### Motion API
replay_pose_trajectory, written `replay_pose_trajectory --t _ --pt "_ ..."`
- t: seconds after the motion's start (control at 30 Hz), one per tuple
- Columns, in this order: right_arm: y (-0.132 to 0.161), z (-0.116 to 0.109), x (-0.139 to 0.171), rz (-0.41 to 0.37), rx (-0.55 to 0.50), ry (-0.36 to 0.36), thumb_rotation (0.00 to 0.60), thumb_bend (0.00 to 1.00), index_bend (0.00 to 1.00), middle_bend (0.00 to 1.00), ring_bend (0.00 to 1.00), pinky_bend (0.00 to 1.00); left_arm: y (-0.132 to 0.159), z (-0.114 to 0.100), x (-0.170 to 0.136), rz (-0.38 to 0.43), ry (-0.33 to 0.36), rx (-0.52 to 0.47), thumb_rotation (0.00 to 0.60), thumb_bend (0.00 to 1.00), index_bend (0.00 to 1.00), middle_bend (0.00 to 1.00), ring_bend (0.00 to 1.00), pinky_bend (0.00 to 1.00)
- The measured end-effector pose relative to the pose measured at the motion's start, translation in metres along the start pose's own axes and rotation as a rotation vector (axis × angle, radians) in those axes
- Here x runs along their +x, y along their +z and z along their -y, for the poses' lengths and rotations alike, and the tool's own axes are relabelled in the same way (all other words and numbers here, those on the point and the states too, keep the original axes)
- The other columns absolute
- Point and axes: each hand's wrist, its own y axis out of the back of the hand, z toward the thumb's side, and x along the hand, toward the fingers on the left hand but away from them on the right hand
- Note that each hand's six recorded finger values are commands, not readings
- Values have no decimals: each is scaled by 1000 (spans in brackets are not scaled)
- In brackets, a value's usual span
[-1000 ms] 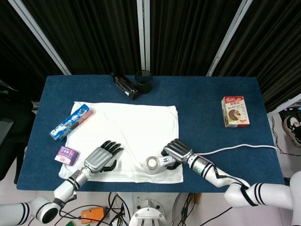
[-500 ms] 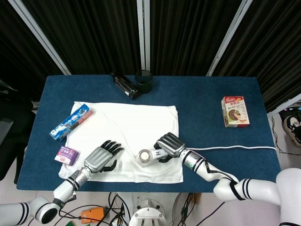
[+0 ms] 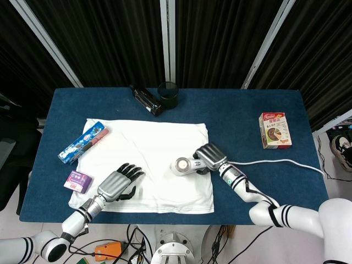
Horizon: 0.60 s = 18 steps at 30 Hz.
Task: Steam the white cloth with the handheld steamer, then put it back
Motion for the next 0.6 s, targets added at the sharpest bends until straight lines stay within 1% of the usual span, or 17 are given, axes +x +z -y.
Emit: replay_pose_trajectory --t 0.17,0.27,0.33,0.43,0.6 --pt "-40 -11 0 119 -24 -32 600 572 964 791 882 800 1 -1 0 2 7 0 0 510 104 37 0 0" --pt "-45 -16 4 127 -56 -51 600 572 964 791 882 800 2 -3 -1 3 13 3 0 510 103 37 0 0" --pt "-42 -20 7 110 -74 -63 600 572 964 791 882 800 2 -3 -1 3 16 5 0 510 104 37 0 0" --pt "-28 -26 12 57 -101 -79 600 572 964 791 882 800 2 -5 -2 2 21 6 0 510 104 37 0 0" --pt "8 -24 17 -57 -124 -69 600 572 964 791 882 801 2 -6 -3 1 24 6 0 510 103 37 0 0"
